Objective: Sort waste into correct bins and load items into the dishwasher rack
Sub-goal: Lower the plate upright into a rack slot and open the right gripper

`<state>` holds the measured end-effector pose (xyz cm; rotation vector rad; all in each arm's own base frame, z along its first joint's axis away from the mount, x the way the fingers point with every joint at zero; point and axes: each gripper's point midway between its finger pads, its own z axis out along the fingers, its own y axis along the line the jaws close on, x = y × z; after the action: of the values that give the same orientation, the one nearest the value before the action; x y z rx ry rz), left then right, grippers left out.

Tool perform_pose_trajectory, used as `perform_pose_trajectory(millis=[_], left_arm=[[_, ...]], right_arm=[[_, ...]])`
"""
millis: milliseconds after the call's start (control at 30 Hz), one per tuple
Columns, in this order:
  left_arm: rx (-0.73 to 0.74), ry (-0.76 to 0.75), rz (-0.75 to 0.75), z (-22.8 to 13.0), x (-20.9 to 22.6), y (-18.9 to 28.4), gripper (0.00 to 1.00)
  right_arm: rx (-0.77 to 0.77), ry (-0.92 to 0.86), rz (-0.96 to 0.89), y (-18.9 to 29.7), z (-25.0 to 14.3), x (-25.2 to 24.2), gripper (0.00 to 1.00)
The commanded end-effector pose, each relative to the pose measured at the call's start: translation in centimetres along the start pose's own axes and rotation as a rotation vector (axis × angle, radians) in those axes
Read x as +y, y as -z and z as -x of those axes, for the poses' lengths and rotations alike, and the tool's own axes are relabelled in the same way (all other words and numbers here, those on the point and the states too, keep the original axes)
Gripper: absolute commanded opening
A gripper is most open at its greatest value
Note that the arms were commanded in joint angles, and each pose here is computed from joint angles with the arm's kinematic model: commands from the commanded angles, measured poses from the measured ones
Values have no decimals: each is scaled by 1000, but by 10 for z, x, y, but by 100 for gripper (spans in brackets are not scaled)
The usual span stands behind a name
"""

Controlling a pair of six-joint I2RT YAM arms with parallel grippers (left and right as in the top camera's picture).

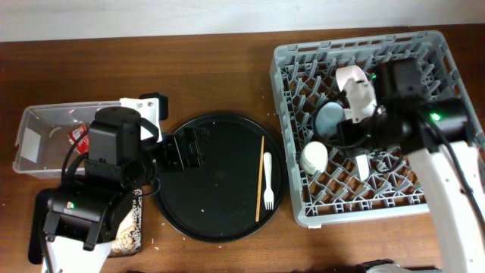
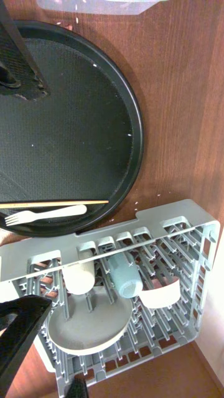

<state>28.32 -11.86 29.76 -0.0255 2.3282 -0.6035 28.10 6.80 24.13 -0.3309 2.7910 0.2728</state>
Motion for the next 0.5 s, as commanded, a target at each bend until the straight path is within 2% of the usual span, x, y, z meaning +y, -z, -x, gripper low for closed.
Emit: perform_pose_trajectory(millis=[0, 100, 267, 300, 367, 467], left_arm=[[-24, -12, 1, 7, -1, 5, 99], [-23, -11, 2, 6, -1, 5, 99], [-24, -12, 1, 7, -1, 5, 99], [-24, -12, 1, 7, -1, 5, 99], [-23, -11, 2, 6, -1, 5, 99], [-23, -11, 1, 6, -1, 5, 99]], right_arm=[[113, -37, 62, -28, -13, 4, 10], [201, -49, -31, -50, -23, -17, 4], [194, -248, -464, -38, -27, -86, 5], [183, -245, -483, -37, -24, -89, 8], [166, -244, -500, -37, -21, -92, 20], [156, -278, -530, -33, -21, -105, 22]])
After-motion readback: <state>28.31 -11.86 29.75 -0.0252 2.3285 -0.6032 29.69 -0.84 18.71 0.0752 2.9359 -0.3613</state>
